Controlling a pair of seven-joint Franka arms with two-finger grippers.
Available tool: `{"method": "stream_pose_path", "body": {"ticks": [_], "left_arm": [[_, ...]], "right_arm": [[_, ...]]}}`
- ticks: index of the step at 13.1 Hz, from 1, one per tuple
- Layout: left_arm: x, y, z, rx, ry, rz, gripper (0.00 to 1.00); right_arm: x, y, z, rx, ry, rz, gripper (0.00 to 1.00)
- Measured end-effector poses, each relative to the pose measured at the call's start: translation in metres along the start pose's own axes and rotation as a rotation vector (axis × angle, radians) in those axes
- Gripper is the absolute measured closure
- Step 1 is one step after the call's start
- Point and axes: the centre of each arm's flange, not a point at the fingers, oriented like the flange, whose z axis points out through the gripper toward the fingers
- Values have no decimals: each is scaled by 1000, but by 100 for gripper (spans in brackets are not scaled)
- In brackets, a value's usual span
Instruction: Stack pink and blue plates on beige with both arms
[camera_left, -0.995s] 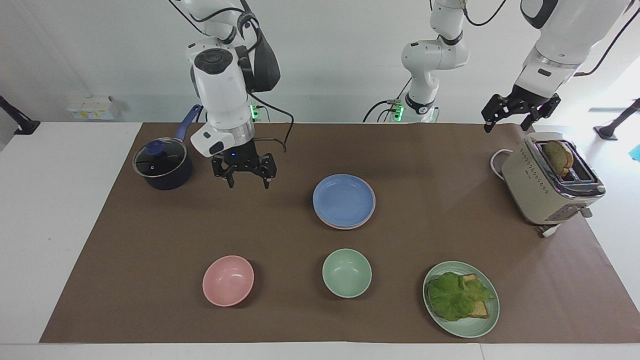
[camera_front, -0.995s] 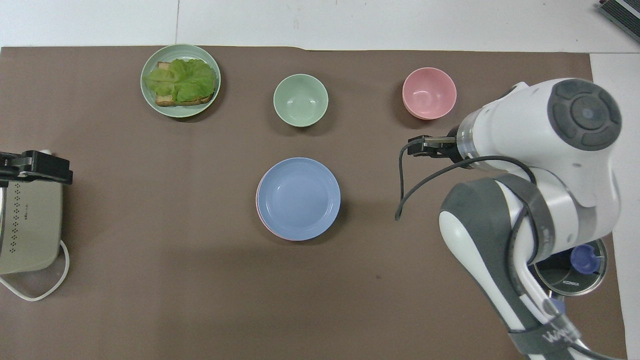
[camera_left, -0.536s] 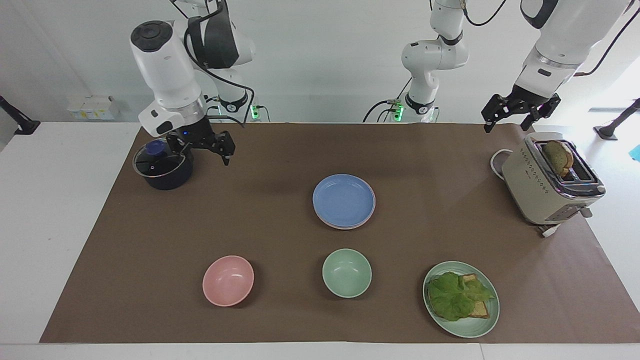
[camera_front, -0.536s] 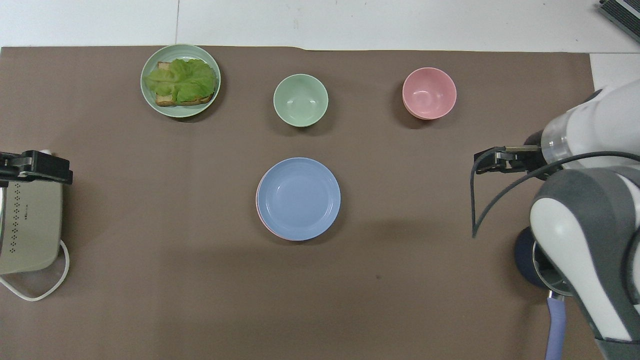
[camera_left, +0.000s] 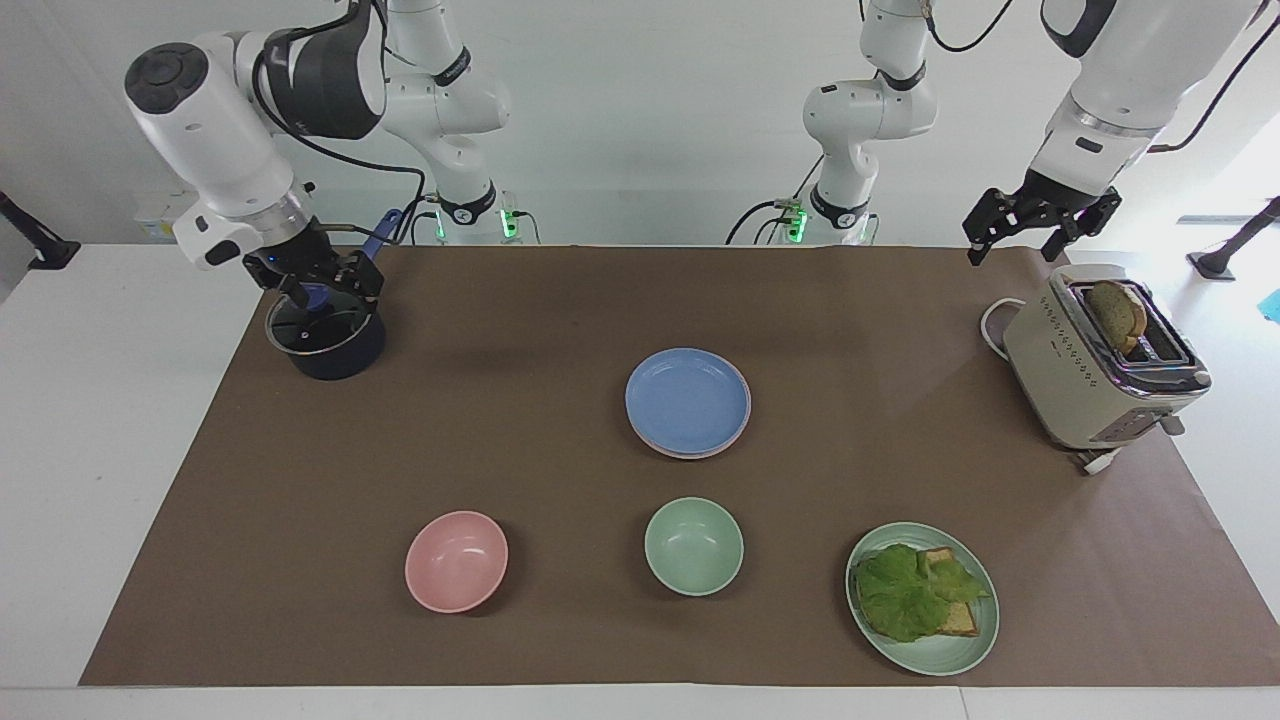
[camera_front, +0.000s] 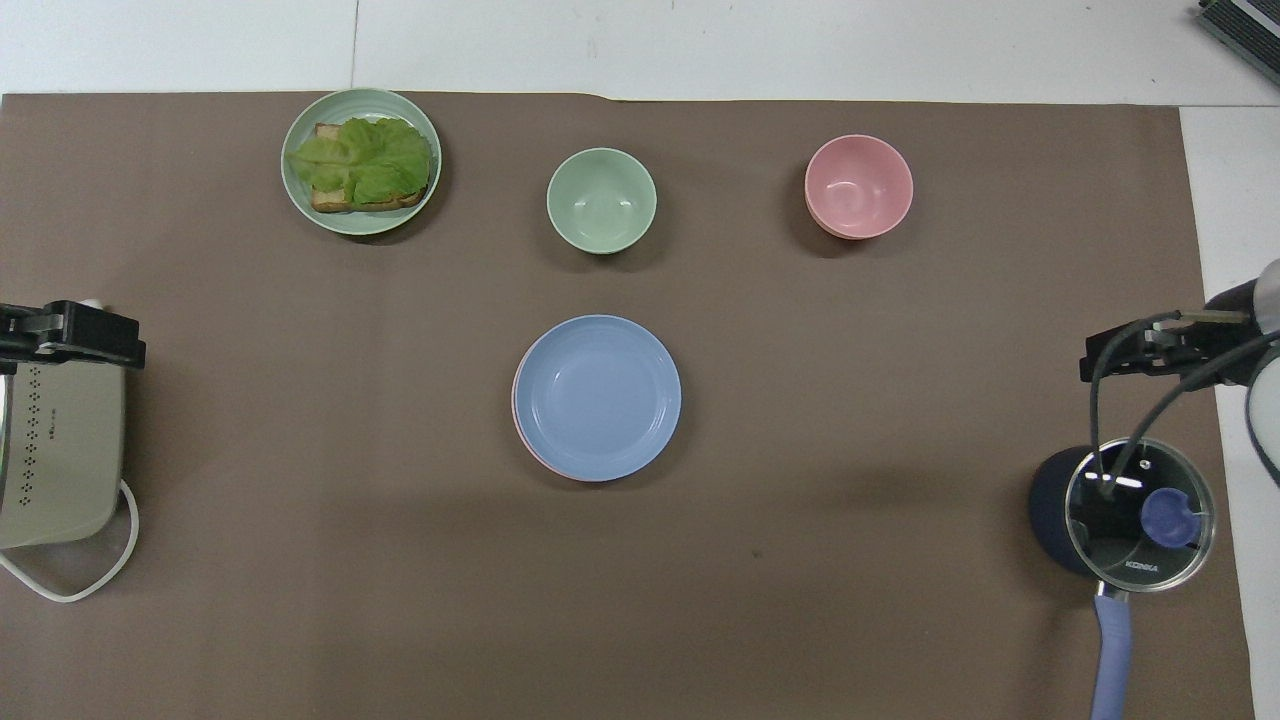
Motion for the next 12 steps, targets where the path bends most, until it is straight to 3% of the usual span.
{"method": "stream_pose_path", "body": {"ticks": [6,12], "left_arm": [[0,0,0,0,0,0,0],[0,0,0,0,0,0,0]], "right_arm": [[-20,-7,-64,7,102,-8,0],[-38,-23,-122,3,134,-30,0]]}}
